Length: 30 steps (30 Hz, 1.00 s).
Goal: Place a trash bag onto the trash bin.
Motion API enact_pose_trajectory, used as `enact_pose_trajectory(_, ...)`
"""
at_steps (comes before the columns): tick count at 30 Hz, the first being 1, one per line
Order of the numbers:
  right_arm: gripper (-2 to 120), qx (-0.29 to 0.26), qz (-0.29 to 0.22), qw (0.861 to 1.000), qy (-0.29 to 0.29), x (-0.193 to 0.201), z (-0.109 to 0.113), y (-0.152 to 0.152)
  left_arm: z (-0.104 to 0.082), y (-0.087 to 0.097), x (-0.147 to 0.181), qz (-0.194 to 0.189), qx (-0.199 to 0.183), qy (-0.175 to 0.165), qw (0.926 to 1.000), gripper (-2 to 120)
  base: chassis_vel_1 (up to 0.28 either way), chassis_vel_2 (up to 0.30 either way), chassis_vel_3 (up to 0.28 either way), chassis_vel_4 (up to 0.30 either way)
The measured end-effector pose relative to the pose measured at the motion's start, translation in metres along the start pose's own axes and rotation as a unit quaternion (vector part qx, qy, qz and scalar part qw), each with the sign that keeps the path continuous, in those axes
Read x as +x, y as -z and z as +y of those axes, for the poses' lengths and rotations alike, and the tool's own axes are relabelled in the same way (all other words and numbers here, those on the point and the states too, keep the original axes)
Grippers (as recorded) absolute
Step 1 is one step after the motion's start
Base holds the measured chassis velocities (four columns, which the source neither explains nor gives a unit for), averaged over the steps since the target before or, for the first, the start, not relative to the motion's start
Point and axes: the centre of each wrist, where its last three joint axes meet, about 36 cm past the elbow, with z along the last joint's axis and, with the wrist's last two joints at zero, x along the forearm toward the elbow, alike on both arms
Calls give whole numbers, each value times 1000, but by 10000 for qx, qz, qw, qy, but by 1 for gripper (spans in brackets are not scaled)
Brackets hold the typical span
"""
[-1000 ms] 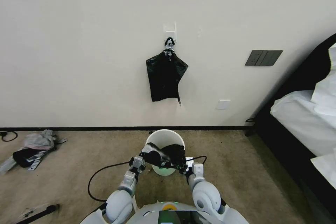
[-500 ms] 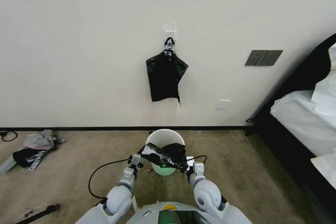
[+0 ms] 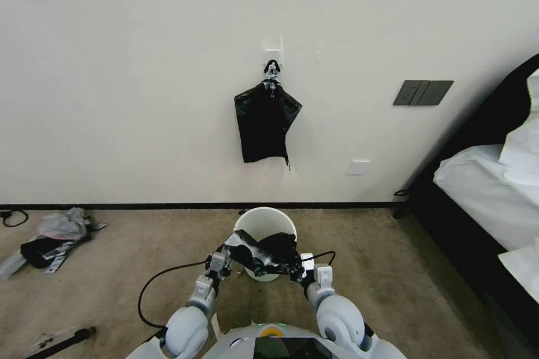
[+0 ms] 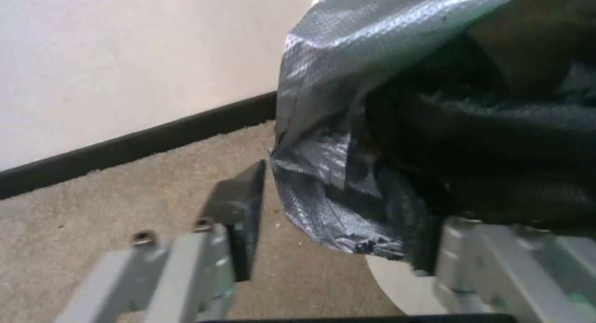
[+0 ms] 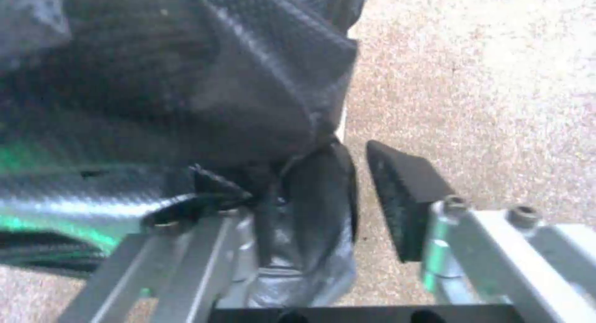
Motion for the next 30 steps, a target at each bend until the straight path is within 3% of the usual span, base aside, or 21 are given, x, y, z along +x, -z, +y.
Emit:
enact_pose_trajectory(3,49,14,4,10000,24,5,0,-1,-1,-1,5,23,12,-35,10000,56,0,0,0,0)
enact_pose_trajectory(5,63,38,4,10000,39,10,-1,-2,-1,-1,9,41,13,-57,10000,70,0,0,0,0)
enact_pose_trajectory(11,84,97,-16,9999,60,21,-4,-3,2,1,19,13,23,-44,10000,91,0,0,0,0)
enact_pose_trajectory(16,98,236,-124,9994,205,40,-6,-7,7,6,32,-119,65,-10,9999,99,0,0,0,0)
enact_pose_trajectory(30,100,613,-337,9973,226,71,-19,-17,25,7,46,-566,17,92,9984,100,0,0,0,0)
